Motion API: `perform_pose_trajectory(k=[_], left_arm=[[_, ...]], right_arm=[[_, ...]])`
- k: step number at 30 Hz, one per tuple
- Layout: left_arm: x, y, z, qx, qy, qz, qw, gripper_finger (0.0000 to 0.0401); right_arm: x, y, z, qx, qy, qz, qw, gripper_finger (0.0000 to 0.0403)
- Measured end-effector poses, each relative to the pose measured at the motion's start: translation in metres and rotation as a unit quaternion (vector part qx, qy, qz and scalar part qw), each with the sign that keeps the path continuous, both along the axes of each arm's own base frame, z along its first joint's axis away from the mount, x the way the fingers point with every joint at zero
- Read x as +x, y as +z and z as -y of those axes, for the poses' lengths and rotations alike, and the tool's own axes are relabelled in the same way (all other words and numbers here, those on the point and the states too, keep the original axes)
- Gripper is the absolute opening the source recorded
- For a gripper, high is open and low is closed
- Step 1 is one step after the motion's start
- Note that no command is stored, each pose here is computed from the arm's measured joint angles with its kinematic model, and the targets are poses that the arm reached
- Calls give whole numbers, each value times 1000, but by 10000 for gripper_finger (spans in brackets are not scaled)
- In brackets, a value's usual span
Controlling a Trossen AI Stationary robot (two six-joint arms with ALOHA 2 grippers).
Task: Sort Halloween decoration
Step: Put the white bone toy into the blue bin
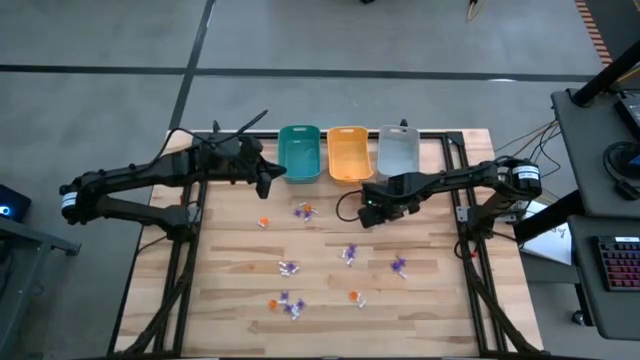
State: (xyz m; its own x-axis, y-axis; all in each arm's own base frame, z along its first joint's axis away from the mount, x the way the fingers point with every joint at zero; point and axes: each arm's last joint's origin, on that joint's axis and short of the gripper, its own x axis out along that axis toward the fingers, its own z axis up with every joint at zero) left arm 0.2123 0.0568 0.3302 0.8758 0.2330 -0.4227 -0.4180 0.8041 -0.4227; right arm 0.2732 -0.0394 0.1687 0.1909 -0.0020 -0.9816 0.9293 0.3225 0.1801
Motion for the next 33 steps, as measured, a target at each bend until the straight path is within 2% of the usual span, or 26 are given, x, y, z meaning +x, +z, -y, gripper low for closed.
perform_pose_trajectory(k=[14, 33], left_arm=[[5, -1, -1, -1, 3, 7, 1000, 0], [5, 0, -2, 1, 11, 8, 1000, 0]], right_arm=[[8, -20, 5, -8, 12, -20, 1000, 107], [5, -25, 5, -20, 25, -29, 999, 107]])
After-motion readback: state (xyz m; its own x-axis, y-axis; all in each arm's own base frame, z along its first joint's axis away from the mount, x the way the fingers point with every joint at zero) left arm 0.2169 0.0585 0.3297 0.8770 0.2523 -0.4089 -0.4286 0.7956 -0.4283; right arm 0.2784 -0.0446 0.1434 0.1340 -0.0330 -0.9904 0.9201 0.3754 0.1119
